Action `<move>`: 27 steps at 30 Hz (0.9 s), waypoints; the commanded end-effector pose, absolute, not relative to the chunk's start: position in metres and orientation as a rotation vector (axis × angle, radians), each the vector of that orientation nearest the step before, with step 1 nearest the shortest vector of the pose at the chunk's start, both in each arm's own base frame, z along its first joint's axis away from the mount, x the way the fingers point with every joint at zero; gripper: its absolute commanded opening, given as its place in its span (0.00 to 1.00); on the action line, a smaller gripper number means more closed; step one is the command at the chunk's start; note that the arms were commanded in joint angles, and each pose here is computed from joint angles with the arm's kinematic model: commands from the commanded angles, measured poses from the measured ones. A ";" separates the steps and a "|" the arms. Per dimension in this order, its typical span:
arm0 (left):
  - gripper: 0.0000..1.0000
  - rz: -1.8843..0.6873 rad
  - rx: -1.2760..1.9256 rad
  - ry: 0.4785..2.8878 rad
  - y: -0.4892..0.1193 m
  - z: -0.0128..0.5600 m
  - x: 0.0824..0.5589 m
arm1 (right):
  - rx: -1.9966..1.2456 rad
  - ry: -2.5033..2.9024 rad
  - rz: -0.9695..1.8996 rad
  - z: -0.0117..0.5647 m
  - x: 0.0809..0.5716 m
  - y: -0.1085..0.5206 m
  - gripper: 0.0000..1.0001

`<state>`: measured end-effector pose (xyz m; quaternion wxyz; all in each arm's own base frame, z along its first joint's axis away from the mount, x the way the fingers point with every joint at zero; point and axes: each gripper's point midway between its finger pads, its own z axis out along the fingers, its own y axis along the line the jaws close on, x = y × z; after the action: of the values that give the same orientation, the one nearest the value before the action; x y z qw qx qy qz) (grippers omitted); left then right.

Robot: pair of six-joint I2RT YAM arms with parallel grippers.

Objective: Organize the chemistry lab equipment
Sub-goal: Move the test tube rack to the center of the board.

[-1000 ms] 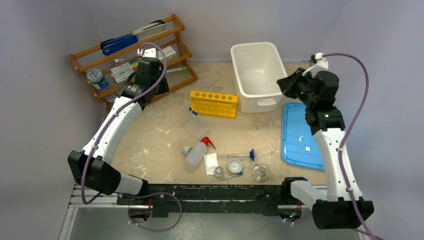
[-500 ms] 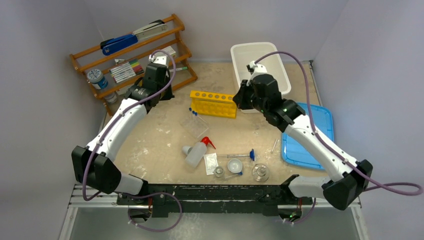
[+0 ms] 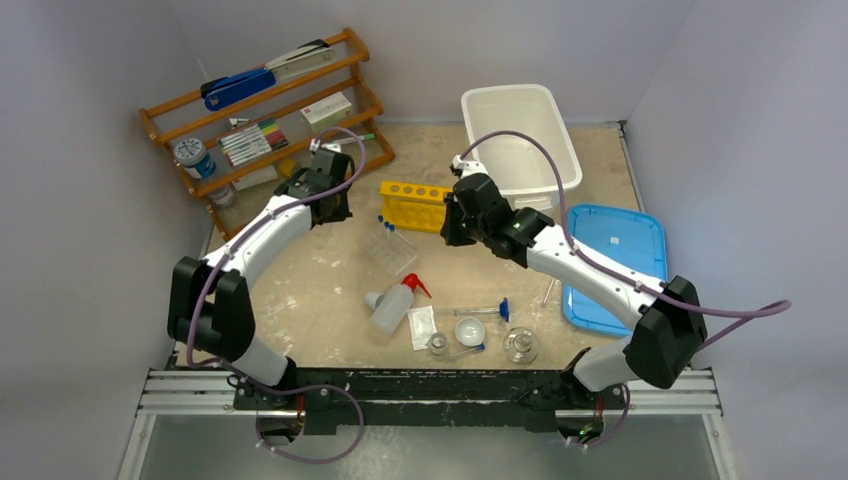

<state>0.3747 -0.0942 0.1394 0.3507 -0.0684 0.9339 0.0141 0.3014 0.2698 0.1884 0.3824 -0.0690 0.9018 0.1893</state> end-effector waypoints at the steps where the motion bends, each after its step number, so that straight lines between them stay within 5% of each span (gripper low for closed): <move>1: 0.00 -0.037 -0.238 2.403 -0.101 0.124 0.385 | -0.142 2.287 0.538 0.181 0.304 0.277 0.03; 27: 0.00 -0.161 -0.036 2.504 -0.124 0.052 0.390 | -0.242 2.424 0.630 0.094 0.296 0.306 0.00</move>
<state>0.3904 -0.1208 0.0574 0.3071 -0.0248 0.9502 -0.0465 0.2927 0.2969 0.0948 0.3049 -0.0907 0.9221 0.2202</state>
